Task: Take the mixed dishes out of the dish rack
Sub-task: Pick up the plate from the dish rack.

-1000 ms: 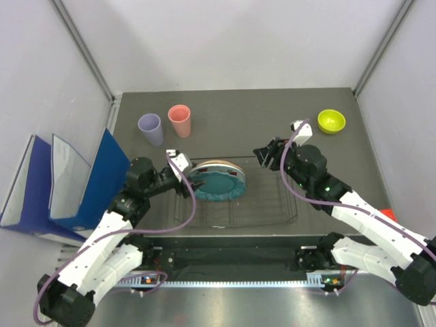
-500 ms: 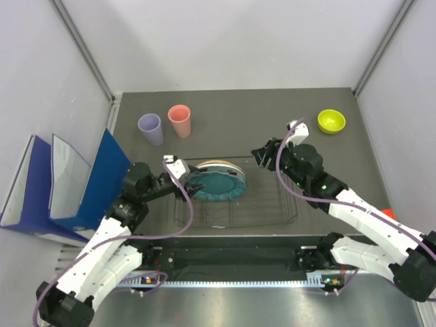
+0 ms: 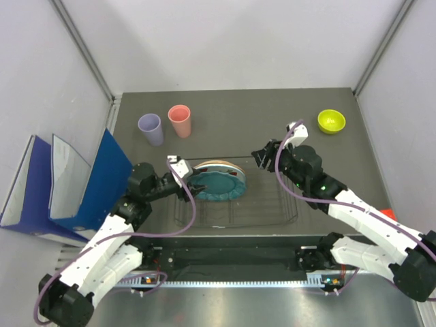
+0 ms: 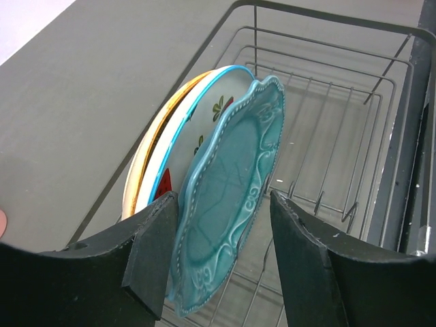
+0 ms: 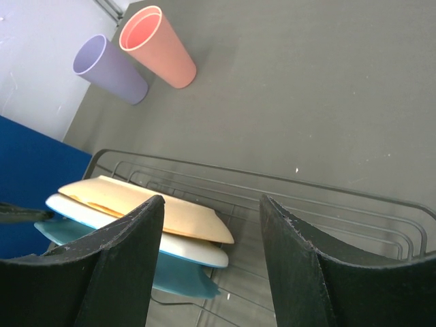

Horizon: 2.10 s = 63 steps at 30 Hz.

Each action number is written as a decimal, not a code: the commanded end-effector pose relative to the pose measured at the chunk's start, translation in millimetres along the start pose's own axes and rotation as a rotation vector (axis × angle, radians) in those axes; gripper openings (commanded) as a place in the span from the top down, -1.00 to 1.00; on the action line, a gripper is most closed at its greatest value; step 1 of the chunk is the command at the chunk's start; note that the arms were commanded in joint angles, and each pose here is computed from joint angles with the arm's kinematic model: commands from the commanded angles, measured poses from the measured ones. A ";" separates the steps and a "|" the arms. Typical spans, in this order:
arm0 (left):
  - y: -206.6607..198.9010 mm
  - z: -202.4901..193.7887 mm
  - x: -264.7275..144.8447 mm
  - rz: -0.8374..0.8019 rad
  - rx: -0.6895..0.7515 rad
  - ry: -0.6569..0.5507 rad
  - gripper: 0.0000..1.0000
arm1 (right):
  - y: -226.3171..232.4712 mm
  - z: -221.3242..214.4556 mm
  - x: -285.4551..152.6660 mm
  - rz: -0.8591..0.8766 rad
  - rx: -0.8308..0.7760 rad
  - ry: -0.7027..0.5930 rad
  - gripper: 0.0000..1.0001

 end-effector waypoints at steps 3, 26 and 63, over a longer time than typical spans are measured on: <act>2.5 -1.8 10.0 -0.017 -0.009 -0.018 -0.19 | 8.7 4.5 1.0 0.046 0.006 -0.039 -0.17; 12.1 -23.6 31.6 0.025 -0.060 0.075 0.68 | 5.6 -1.1 -0.6 0.044 0.028 -0.040 -0.17; 25.8 80.2 15.1 0.093 0.135 -0.080 1.00 | 12.1 -2.5 11.7 0.057 0.046 0.007 -0.16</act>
Point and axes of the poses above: each gripper's point midway between its finger pads, its own x axis out along the fingers, its own y axis along the line the jaws close on, z = x × y, the point moved 9 cm from there along -x, back along the fingers
